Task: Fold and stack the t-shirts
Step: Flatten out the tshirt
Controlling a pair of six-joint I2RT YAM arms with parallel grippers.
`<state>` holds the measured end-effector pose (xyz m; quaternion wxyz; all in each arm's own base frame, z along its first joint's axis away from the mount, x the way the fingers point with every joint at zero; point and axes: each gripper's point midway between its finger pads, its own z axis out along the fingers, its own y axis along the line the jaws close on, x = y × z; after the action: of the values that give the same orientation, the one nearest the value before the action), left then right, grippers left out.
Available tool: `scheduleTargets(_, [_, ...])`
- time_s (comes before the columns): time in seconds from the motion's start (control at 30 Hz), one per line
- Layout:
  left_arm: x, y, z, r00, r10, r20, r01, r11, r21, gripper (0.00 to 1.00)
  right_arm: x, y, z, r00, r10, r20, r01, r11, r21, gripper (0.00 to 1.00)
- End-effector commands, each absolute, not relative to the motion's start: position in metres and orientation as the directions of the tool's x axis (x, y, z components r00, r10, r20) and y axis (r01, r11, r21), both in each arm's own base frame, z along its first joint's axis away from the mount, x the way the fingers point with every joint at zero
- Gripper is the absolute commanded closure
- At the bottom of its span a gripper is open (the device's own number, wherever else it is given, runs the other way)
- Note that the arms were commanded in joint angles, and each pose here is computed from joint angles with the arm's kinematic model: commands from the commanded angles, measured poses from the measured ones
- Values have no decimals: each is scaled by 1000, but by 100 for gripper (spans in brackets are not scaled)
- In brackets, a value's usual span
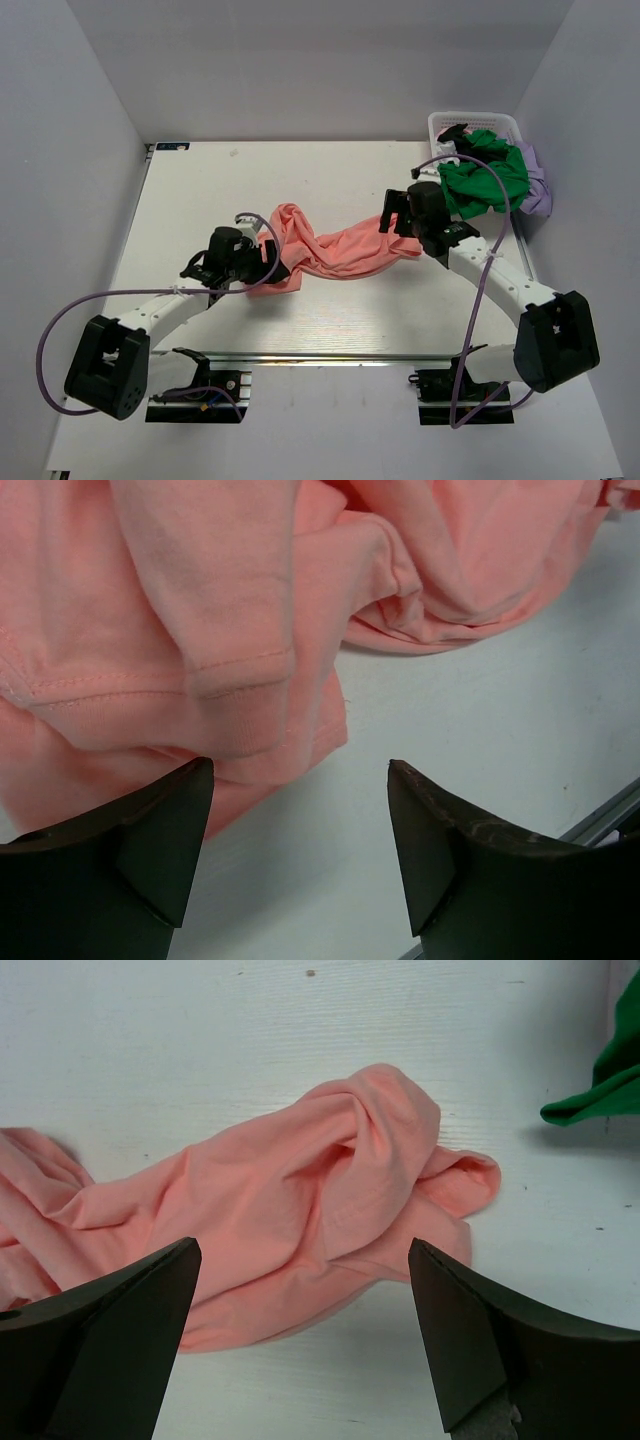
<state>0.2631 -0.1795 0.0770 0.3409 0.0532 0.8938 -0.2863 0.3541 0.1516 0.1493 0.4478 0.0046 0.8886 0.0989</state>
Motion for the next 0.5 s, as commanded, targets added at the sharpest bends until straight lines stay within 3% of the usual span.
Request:
scheduleTargets(0.0, [270,-179,72,-759,-109,-642,274,841,-467,20,360,144,151,-588,142,-796,-28,980,196,10])
scheduleTargets(0.1, [270,-181,70,-760,-95,-643,289,837,-465,20,364,141,152,-589,148,-794,-19,980,197,10])
scheduleTargets(0.33, [280,-185,63,-759,-78,-647,301,839,-454,32,367,139,141,-618,154,-771,-14,978,207,10])
scheduleTargets(0.47, [294,-189,69,-747,-84,-660,302,841,-449,52,370,135,136,-635,153,-757,2,981,196,10])
